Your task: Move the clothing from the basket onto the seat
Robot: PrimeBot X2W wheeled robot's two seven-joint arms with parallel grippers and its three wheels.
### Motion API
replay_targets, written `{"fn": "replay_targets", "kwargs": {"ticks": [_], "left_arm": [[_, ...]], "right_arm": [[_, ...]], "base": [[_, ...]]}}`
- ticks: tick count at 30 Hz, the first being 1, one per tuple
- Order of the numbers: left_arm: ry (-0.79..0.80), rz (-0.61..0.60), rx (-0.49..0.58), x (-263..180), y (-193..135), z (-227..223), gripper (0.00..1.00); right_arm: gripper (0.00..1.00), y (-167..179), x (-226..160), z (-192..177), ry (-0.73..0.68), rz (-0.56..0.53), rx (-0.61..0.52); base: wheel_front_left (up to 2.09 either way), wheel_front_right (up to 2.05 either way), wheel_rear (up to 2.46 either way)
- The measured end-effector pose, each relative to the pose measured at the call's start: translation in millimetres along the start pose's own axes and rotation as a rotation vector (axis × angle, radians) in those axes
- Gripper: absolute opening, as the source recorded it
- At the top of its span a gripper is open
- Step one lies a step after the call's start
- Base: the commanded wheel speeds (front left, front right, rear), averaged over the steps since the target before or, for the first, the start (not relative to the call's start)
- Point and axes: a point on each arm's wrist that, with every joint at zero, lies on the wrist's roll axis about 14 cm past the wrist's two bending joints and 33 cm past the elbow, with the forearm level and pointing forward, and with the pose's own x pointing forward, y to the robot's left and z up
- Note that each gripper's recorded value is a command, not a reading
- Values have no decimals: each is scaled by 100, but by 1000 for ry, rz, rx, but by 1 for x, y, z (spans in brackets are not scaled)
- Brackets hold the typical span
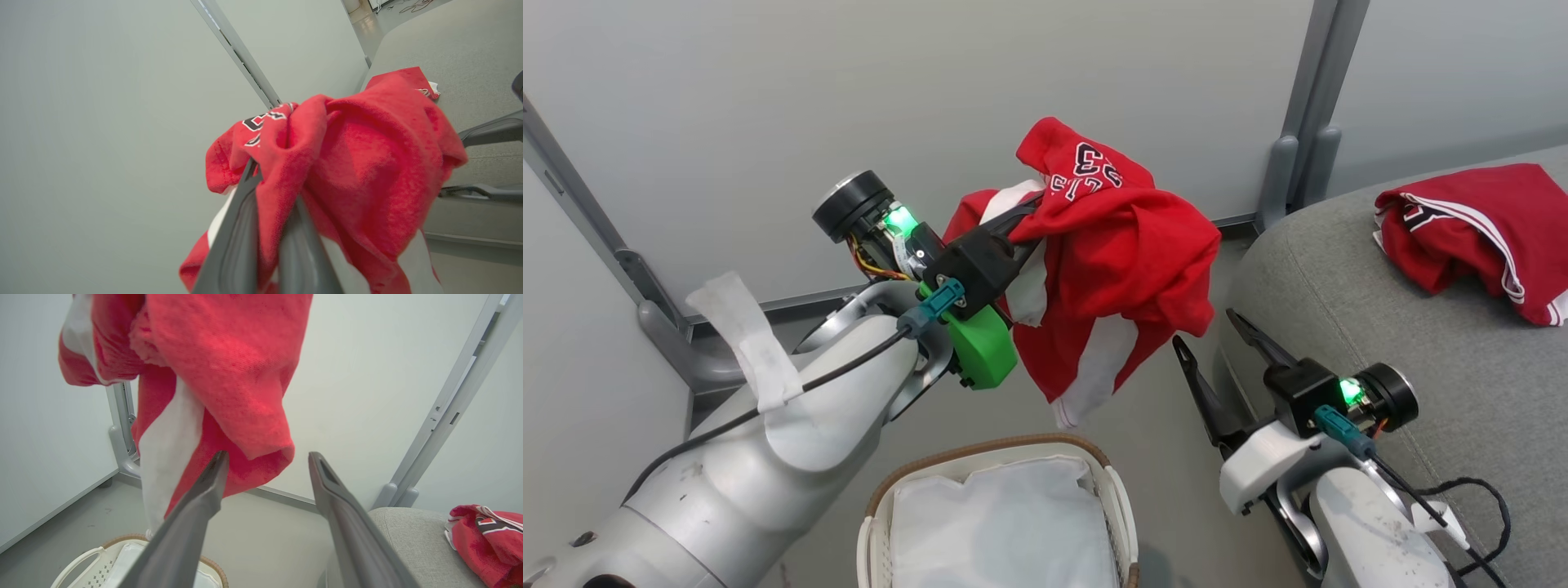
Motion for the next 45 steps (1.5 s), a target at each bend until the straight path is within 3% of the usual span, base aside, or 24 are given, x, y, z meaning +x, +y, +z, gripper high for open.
{"fn": "replay_targets", "kwargs": {"ticks": [12, 13, 16, 27, 28, 29, 30, 38, 45], "left_arm": [[-15, -22, -48, -4, -15, 1, 0], [-11, -22, -63, -6, -18, -1, 0], [2, -16, -93, -10, -23, -8, 0], [48, 65, -248, -27, -37, -36, 0], [47, 82, -263, -27, -37, -37, 14], [41, 99, -287, -28, -37, -36, 40], [34, 122, -322, -28, -37, -37, 100], [48, 228, -499, -39, -55, -53, 100], [108, 252, -629, -51, -91, -75, 100]], "right_arm": [[100, 14, 40, 31, -70, 87, -69], [50, 16, 43, 34, -76, 96, -72], [0, 21, 47, 38, -85, 113, -78], [0, 23, 49, 42, -99, 120, -67], [0, 23, 49, 43, -100, 117, -66], [0, 22, 48, 43, -101, 114, -66], [0, 19, 48, 43, -102, 107, -64], [0, 3, 47, 42, -101, 57, -70], [0, -9, 43, 37, -86, 21, -78]], "base": [[0, 0, 0], [0, 0, 0], [0, 0, 0], [0, 0, 0], [0, 0, 0], [0, 0, 0], [0, 0, 0], [0, 0, 0], [0, 0, 0]]}}
